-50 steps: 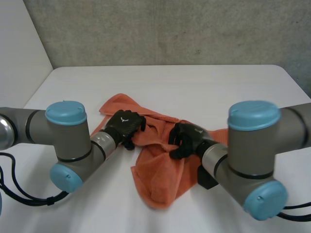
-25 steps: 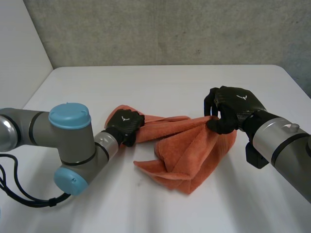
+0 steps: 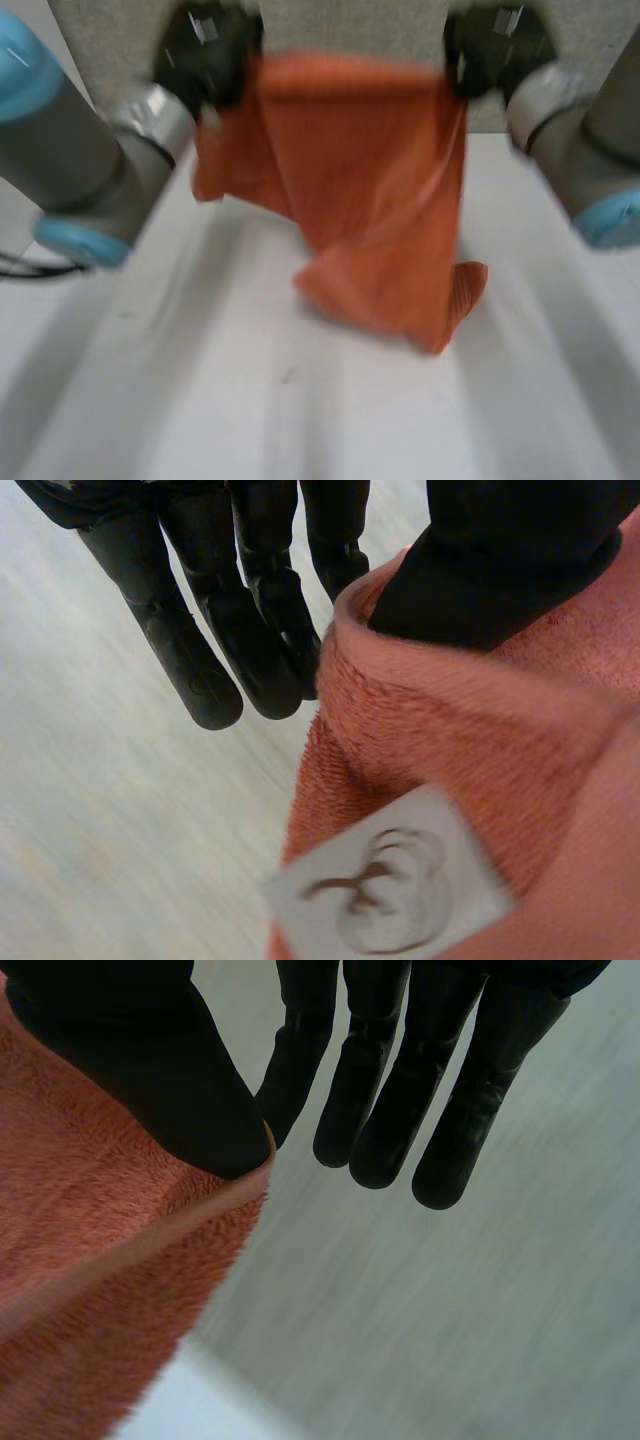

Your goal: Fold the laundry

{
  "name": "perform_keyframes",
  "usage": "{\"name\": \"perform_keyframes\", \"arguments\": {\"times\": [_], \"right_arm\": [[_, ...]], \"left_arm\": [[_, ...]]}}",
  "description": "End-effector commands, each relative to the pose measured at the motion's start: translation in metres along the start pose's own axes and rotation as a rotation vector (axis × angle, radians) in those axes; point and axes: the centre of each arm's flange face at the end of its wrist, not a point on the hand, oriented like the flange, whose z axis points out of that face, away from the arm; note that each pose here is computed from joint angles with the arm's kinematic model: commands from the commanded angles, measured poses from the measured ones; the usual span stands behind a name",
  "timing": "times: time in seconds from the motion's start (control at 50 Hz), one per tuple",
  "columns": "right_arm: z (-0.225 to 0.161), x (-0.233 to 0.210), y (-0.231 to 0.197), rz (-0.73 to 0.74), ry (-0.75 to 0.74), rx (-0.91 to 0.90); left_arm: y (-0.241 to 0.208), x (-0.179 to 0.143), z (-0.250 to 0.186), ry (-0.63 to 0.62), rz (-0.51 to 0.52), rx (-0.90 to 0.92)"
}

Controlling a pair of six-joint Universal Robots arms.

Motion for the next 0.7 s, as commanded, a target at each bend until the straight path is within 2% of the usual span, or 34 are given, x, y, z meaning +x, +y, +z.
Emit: {"name": "perform_keyframes", "arguments": {"times": [0.02,0.12,0.16,0.18,0.2,0.22,0.24,0.26,0.28,0.3,0.32,0.36,0.42,0.56,0.6,0.66,0.7], "right_arm": [[-0.011,0.013,-0.088,-0.027,0.065,0.317],[-0.036,-0.011,-0.063,-0.021,-0.008,0.187],[-0.056,-0.02,-0.034,-0.061,-0.059,0.024],[-0.056,-0.02,-0.033,-0.061,-0.059,0.023],[-0.067,-0.026,-0.011,-0.085,-0.098,-0.092],[-0.081,-0.032,0.01,-0.108,-0.143,-0.21],[-0.081,-0.032,0.011,-0.108,-0.143,-0.211],[-0.096,-0.038,0.031,-0.131,-0.191,-0.328],[-0.11,-0.044,0.054,-0.146,-0.247,-0.452],[-0.11,-0.044,0.054,-0.146,-0.248,-0.453],[-0.122,-0.052,0.076,-0.159,-0.295,-0.563],[-0.126,-0.055,0.093,-0.158,-0.314,-0.626],[-0.12,-0.055,0.108,-0.144,-0.298,-0.623],[-0.108,-0.054,0.11,-0.062,-0.233,-0.533],[-0.106,-0.047,0.113,0.03,-0.187,-0.542],[-0.107,-0.043,0.113,0.089,-0.161,-0.551],[-0.115,-0.035,0.104,0.213,-0.107,-0.546]], "left_arm": [[-0.08,-0.029,-0.002,-0.076,0.038,0.2],[-0.058,-0.024,-0.021,-0.051,0.027,0.096],[-0.027,-0.017,-0.04,-0.023,0.007,-0.045],[-0.026,-0.017,-0.04,-0.022,0.007,-0.046],[-0.01,-0.011,-0.051,-0.001,-0.008,-0.127],[-0.01,-0.011,-0.052,-0.001,-0.008,-0.128],[0.007,-0.003,-0.064,0.026,-0.025,-0.217],[0.022,0.005,-0.079,0.058,-0.042,-0.301],[0.022,0.005,-0.079,0.059,-0.042,-0.302],[0.034,0.013,-0.092,0.086,-0.055,-0.368],[0.041,0.02,-0.104,0.108,-0.066,-0.42],[0.045,0.025,-0.114,0.122,-0.072,-0.45],[0.038,0.029,-0.123,0.136,-0.075,-0.448],[0.015,0.025,-0.12,0.125,-0.061,-0.38],[0.006,0.022,-0.117,0.116,-0.057,-0.351],[-0.011,0.016,-0.112,0.097,-0.049,-0.295],[-0.028,0.01,-0.108,0.08,-0.042,-0.242]]}}
